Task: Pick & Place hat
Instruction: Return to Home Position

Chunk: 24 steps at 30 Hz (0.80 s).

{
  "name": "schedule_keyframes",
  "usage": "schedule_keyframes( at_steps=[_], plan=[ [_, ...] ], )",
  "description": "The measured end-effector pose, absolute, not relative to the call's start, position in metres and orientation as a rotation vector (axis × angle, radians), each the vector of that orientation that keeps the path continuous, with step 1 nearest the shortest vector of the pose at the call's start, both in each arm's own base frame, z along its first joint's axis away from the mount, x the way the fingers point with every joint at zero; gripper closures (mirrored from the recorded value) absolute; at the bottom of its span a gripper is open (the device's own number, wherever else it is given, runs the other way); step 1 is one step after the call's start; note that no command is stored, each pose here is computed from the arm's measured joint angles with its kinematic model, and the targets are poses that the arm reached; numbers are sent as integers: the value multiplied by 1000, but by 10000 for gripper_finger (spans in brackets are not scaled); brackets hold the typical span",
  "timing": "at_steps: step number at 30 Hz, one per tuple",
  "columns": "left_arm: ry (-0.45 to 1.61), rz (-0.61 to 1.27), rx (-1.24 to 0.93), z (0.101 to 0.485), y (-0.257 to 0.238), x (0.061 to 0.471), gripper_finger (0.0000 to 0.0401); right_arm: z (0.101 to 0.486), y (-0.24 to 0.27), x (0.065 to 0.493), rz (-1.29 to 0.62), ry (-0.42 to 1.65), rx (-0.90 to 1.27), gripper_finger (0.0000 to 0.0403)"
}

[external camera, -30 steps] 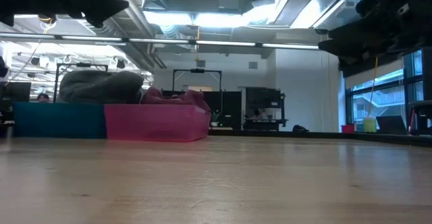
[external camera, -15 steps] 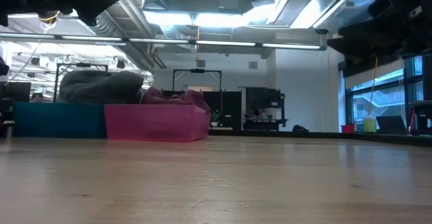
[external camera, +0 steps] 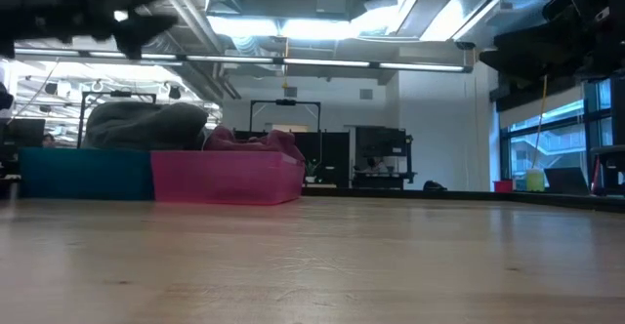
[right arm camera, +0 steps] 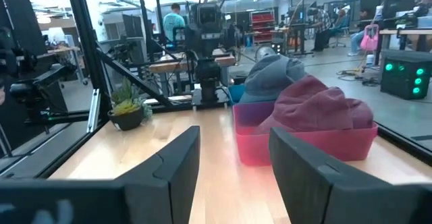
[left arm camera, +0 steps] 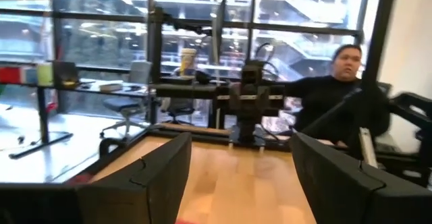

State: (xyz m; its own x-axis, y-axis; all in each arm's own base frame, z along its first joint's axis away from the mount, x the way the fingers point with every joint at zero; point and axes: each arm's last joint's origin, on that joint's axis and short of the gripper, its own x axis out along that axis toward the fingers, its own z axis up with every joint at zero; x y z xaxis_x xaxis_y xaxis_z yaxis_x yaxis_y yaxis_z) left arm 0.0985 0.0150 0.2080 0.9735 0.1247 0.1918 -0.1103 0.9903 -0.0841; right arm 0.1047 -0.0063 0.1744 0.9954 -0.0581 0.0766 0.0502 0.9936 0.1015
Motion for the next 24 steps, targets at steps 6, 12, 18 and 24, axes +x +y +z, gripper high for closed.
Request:
schedule_keyframes(
  at_steps=[6, 12, 18, 24],
  plan=[
    [-176, 140, -130, 183, 16, 102, 150, 177, -7, 100, -67, -110, 99, 226],
    [-142, 202, -116, 180, 18, 102, 150, 175, -9, 96, -86, -102, 111, 226],
    [-90, 238, -116, 175, 19, 102, 150, 170, -11, 97, -109, -55, 144, 226],
    [-82, 271, -98, 174, 20, 101, 150, 167, -12, 97, -121, -32, 151, 226]
  ],
)
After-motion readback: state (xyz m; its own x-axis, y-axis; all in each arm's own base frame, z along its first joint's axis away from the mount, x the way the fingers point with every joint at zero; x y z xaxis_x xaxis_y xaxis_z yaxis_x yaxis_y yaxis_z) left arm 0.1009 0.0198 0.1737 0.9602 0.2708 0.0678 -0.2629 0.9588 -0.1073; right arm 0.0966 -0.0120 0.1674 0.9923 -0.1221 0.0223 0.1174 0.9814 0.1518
